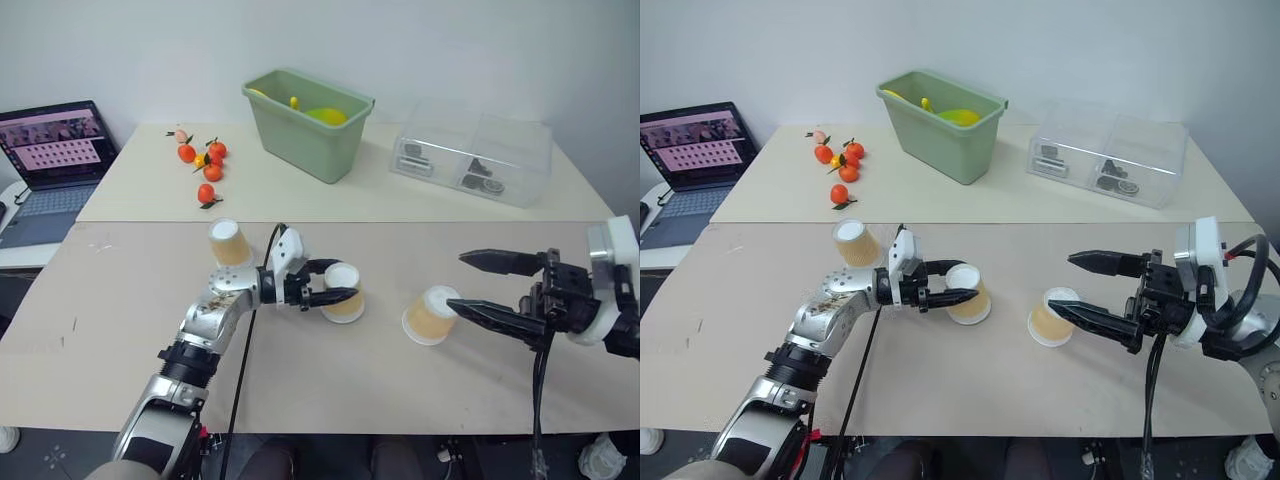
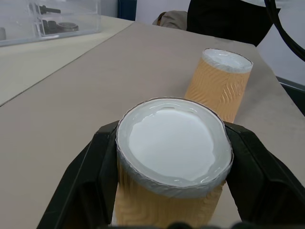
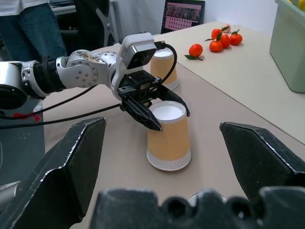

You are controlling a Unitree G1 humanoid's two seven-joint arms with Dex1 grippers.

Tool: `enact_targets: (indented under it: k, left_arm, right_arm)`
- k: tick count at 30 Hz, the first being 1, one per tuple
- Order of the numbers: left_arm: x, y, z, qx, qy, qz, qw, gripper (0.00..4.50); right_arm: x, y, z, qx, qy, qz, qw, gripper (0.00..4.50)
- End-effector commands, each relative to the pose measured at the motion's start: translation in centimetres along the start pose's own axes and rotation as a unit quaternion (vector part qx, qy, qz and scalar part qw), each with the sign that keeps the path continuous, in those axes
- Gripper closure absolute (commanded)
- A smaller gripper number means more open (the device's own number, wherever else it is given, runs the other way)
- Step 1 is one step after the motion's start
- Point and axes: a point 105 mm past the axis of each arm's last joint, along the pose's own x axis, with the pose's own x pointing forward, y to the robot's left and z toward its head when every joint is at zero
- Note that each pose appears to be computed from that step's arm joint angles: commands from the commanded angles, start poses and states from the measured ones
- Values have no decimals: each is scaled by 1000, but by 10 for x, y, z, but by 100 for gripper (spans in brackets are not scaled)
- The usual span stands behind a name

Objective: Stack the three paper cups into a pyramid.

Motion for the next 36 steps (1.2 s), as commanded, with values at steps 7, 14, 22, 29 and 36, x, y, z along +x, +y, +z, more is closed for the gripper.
enact_targets:
  k: [7, 14, 22, 29, 36]
  left_arm:
    - [8, 9, 20, 50, -35, 22, 998, 4]
    - [-22, 8, 68, 42, -130, 81, 987, 4]
    - [-80, 4, 67, 29, -110, 200, 973, 4]
    - [-141, 22, 62, 8, -141, 417, 898, 4]
    - [-166, 34, 54, -45, -201, 567, 798, 4]
  right_arm:
    - [4, 0, 16, -26, -13, 8, 1000, 0]
    - [9, 1, 15, -21, -15, 17, 1000, 0]
    - [15, 1, 14, -16, -14, 30, 999, 0]
    - [17, -1, 14, -13, -13, 37, 999, 0]
    - [24, -4, 14, -11, -16, 52, 998, 0]
